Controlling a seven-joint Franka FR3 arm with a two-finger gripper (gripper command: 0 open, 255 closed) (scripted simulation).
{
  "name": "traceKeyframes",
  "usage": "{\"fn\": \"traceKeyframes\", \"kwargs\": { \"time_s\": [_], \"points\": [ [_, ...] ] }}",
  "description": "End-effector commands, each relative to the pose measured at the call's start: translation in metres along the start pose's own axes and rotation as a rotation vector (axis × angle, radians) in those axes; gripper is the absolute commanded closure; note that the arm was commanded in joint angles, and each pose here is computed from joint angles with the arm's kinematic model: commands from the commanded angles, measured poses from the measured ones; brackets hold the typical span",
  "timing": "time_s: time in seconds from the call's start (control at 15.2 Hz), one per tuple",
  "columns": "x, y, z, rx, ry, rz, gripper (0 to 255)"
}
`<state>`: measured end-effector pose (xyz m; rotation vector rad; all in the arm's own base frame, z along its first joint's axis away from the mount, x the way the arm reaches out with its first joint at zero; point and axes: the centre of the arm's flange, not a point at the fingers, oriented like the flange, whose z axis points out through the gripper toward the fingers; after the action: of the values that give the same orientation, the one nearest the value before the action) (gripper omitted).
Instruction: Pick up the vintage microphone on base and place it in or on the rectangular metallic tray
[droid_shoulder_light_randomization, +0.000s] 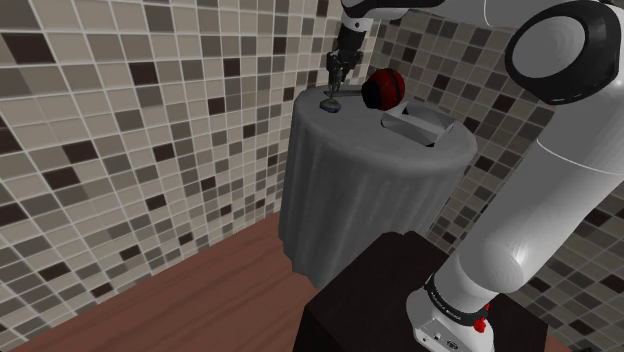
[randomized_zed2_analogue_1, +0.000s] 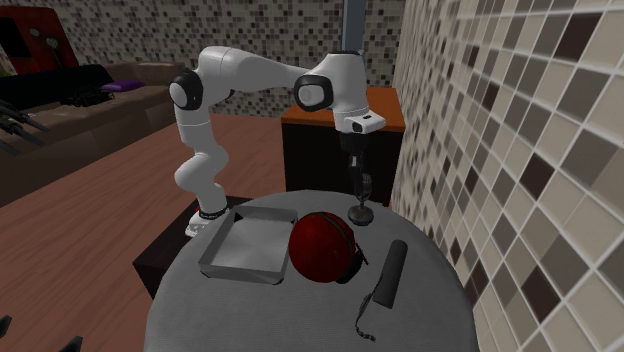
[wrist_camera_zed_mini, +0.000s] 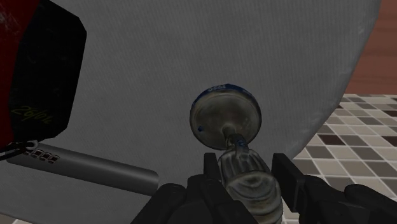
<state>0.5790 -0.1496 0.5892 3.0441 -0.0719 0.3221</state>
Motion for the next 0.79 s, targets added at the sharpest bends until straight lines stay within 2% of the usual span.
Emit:
{"fn": "traceKeyframes", "kwargs": {
  "time_s": [0.0, 0.46, 0.73],
  "points": [
    [0.0, 0.0, 0.0, 0.0, 0.0, 0.0, 255],
    [0.0, 0.0, 0.0, 0.0, 0.0, 0.0, 255],
    [0.004, 0.002, -0.02, 0.0, 0.0, 0.0, 255]
  ]
}}
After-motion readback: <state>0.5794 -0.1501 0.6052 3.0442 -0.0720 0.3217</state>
